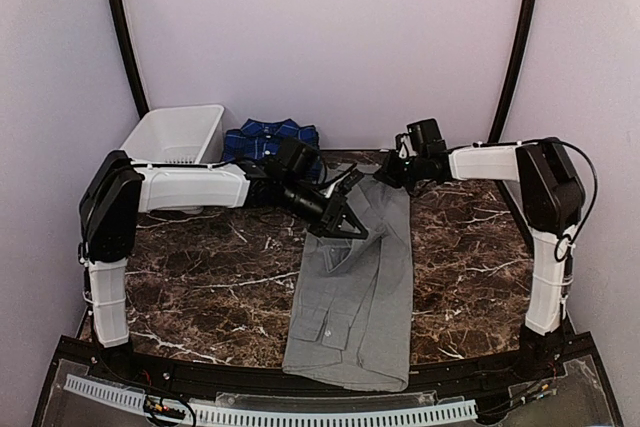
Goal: Fold and stack the long sleeve shirts
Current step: Fold the sleeve of the rectangle-folded shirt.
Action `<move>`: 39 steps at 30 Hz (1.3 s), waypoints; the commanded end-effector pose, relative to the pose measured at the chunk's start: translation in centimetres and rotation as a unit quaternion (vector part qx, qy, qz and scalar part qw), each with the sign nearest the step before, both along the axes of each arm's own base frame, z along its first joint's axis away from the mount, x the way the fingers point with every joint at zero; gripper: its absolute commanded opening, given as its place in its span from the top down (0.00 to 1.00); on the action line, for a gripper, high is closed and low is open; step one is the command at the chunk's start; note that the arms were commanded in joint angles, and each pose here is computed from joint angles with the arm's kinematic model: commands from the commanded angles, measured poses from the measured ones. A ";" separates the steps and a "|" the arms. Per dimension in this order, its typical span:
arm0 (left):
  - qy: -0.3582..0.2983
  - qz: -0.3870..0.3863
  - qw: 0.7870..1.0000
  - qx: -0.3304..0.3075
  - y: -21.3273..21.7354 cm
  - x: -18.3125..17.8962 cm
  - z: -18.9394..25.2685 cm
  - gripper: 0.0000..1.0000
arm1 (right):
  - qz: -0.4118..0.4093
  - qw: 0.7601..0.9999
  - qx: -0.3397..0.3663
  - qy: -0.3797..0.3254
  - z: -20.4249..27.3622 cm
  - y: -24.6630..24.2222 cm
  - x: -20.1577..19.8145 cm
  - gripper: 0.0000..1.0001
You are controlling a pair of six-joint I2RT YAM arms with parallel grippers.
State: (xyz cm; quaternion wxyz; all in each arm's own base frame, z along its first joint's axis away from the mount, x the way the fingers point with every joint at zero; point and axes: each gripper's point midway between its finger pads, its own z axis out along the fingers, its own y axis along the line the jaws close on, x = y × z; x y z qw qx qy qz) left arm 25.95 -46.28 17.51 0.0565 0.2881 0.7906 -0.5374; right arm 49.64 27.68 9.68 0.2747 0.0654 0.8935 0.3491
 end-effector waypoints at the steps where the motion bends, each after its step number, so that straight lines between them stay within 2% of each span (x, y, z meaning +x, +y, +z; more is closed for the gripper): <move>1: 0.010 -0.021 1.000 0.009 -1.0 -1.0 -0.5 1.00 | -0.020 0.998 -0.037 -0.042 4.1 -2.2 -0.5 0.95; 6: 0.022 -0.032 0.999 0.025 -1.8 -1.8 -1.9 1.00 | -0.024 0.997 -0.048 -0.047 5.1 -3.6 -2.9 0.94; 19: 0.052 -0.106 0.990 0.080 -3.8 -6.6 -4.7 1.00 | -0.016 0.996 -0.082 -0.022 3.6 -5.6 -8.8 0.93; 29: 0.050 -0.118 0.982 0.137 -2.9 -8.4 -6.3 1.00 | -0.011 0.996 -0.089 -0.019 3.3 -5.7 -9.8 0.93; 39: 0.053 -0.102 0.985 0.131 -5.1 -9.5 -6.7 1.00 | 0.008 0.995 -0.100 -0.019 3.0 -5.4 -10.6 0.94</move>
